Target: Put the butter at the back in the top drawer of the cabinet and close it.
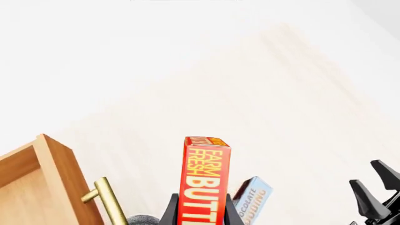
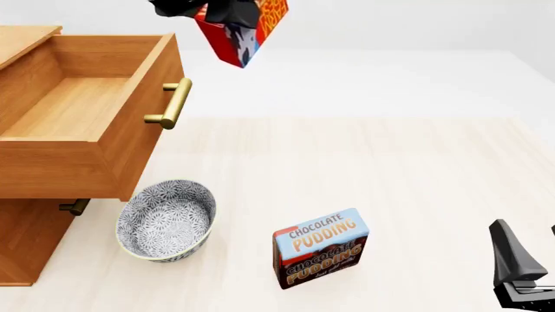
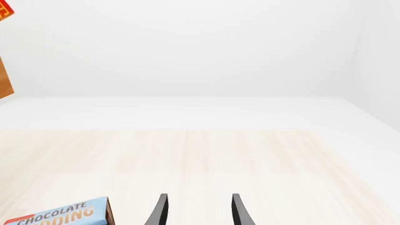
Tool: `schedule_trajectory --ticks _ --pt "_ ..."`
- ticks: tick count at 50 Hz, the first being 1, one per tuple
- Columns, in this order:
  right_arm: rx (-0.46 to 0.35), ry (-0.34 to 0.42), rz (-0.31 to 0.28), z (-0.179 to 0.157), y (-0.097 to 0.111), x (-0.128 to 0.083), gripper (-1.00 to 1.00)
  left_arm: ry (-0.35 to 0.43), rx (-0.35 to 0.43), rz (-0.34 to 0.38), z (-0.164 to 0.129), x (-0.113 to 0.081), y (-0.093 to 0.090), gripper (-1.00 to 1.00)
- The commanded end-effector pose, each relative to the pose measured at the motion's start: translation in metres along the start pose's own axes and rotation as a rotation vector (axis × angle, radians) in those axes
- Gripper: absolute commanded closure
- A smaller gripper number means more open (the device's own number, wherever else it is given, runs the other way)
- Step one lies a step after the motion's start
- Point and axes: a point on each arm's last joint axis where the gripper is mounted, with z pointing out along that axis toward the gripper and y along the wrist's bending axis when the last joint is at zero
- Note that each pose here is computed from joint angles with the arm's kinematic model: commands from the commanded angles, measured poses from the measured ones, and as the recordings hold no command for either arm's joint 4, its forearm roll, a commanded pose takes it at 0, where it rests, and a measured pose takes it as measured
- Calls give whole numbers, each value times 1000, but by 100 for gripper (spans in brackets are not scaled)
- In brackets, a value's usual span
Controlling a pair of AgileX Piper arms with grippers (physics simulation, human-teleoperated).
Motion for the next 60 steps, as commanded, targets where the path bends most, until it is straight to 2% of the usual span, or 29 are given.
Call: schedule_trajectory --ticks 1,18,36,50,60 --pt "0 0 0 0 0 0 -100 -44 -42 2 -29 -1 16 100" --pt "0 0 0 0 0 0 -100 -69 -118 -25 -67 5 38 100" --pt "0 0 0 0 0 0 -100 -67 -219 -64 -106 31 60 100" --pt "0 0 0 0 0 0 -100 -67 -257 -96 -114 41 67 100" --pt "0 0 0 0 0 0 -100 -49 -311 -140 -121 57 77 100"
